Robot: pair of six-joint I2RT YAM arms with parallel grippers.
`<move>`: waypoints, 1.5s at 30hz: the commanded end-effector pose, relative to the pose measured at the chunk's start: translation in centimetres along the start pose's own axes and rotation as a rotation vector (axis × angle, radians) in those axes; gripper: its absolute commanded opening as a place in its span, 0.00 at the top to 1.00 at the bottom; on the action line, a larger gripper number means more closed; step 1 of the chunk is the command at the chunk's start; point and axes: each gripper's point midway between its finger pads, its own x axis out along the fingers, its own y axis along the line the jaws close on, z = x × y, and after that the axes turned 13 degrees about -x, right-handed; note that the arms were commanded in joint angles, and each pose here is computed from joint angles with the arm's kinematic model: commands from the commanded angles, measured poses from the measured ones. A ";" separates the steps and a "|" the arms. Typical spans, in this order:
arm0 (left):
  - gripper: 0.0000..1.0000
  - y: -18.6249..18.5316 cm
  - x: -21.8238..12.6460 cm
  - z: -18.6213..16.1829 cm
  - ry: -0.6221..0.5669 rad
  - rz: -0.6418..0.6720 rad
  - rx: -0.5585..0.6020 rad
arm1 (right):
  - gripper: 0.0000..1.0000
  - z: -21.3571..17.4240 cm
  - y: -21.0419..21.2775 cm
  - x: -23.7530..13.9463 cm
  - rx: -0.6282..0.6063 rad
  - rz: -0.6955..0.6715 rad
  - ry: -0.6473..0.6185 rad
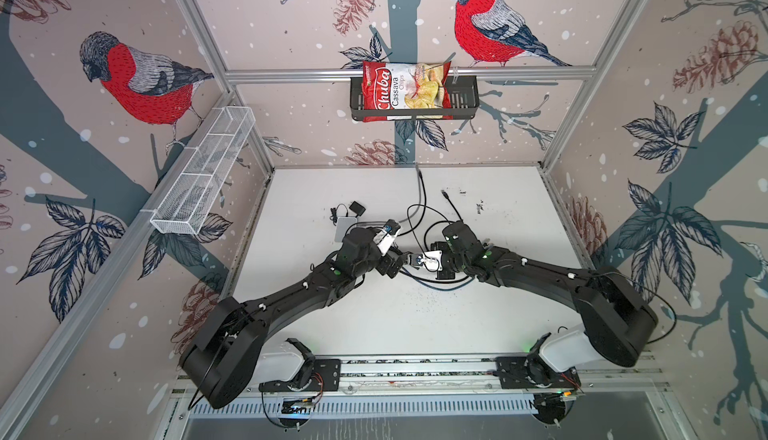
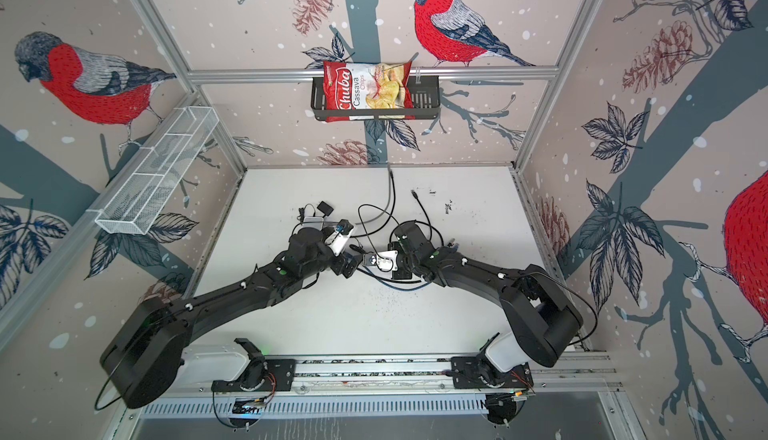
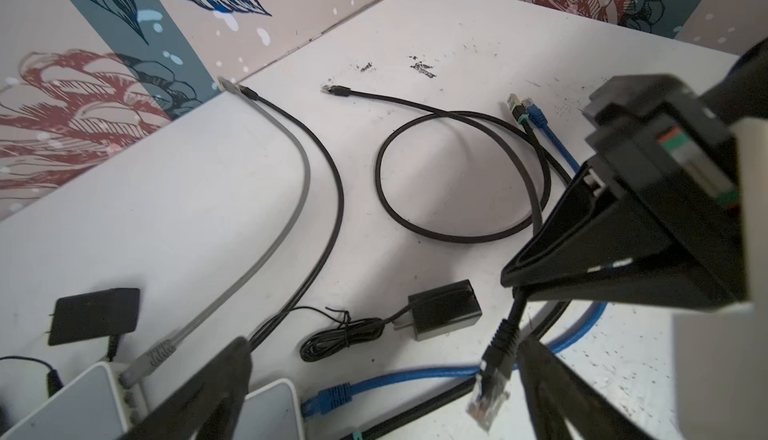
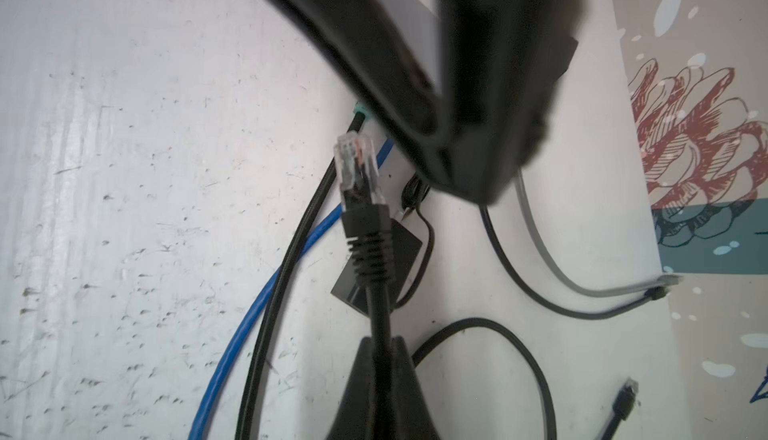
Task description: Insert the plug into the switch port
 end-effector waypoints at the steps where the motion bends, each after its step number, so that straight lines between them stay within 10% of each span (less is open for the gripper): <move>1: 0.02 0.0 -1.5 3.0 -0.214 0.021 0.114 | 0.99 -0.3 0.5 -0.1 0.079 0.052 -0.002; 27: 0.13 -4.7 -2.3 -3.0 -0.177 -0.191 0.642 | 0.99 1.8 0.3 -2.1 0.206 0.189 -0.149; 32: 0.37 -4.7 -1.8 -2.7 -0.173 -0.189 0.654 | 0.99 2.0 0.7 -2.0 0.201 0.206 -0.149; 45: 0.56 -5.2 -1.0 -2.6 -0.182 -0.227 0.664 | 0.98 2.2 1.0 -1.9 0.179 0.194 -0.133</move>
